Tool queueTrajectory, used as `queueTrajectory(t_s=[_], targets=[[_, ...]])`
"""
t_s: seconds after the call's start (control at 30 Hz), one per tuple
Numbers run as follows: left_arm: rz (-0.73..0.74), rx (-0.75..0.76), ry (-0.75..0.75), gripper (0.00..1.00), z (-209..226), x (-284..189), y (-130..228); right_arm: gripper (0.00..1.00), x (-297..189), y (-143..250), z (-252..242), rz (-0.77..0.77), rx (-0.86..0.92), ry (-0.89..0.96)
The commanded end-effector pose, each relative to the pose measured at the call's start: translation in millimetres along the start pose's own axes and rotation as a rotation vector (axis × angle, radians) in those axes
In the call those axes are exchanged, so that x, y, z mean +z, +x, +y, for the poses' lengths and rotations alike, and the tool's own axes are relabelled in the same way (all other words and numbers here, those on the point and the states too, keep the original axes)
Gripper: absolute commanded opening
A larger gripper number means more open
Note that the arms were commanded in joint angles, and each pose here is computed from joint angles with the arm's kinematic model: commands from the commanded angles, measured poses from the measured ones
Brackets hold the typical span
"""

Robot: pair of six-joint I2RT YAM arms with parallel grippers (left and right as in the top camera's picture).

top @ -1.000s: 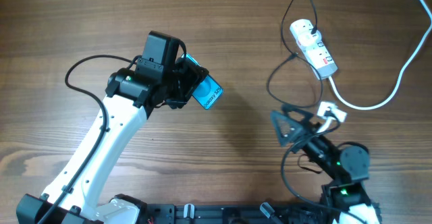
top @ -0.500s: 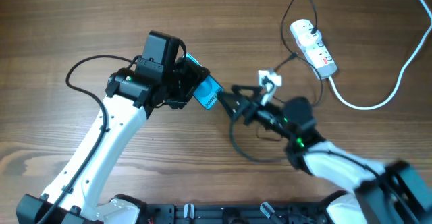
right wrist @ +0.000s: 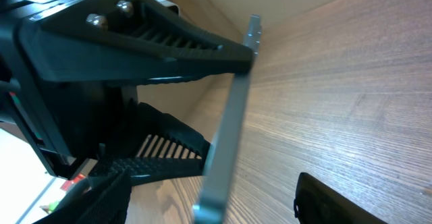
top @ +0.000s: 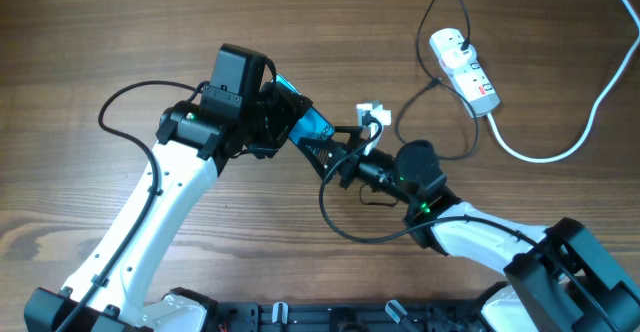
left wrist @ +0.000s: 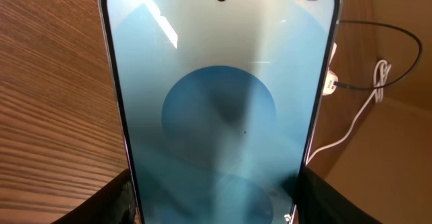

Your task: Plug charger to phone and switch on socket

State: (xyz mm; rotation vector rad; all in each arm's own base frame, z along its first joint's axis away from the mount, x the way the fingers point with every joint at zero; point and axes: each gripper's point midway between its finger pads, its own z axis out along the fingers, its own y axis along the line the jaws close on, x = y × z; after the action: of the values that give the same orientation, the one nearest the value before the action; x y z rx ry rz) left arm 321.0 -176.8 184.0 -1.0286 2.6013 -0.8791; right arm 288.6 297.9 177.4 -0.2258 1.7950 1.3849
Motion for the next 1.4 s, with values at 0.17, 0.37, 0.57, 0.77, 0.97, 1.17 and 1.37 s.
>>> queueTrajectory(t_s=[0.17, 0.37, 0.57, 0.77, 0.97, 1.17, 1.37], targets=[[0.006, 0.01, 0.049, 0.57, -12.7, -7.6, 7.1, 0.69, 8.2, -17.2, 1.8, -0.083, -0.023, 0.03], [0.011, 0.023, 0.063, 0.58, -17.7, -6.6, 12.0, 0.64, 13.0, -20.4, 9.9, -0.094, -0.031, 0.016], [0.014, 0.03, 0.073, 0.58, -20.9, -6.2, 14.2, 0.58, 13.1, -20.1, 8.1, -0.095, -0.006, 0.025], [0.02, 0.022, 0.078, 0.58, -23.2, -5.5, 18.2, 0.5, 13.1, -20.2, 7.9, -0.096, -0.006, 0.026], [0.043, 0.053, 0.085, 0.58, -27.9, -3.2, 32.1, 0.43, 13.1, -20.2, 8.0, -0.096, -0.007, 0.025], [0.058, 0.058, 0.049, 0.57, -19.4, -2.3, 37.6, 0.31, 13.1, -19.9, 7.8, -0.095, -0.012, 0.026], [0.062, 0.055, 0.034, 0.58, -15.8, -2.2, 38.3, 0.22, 13.1, -19.5, 7.3, -0.093, -0.009, 0.028]])
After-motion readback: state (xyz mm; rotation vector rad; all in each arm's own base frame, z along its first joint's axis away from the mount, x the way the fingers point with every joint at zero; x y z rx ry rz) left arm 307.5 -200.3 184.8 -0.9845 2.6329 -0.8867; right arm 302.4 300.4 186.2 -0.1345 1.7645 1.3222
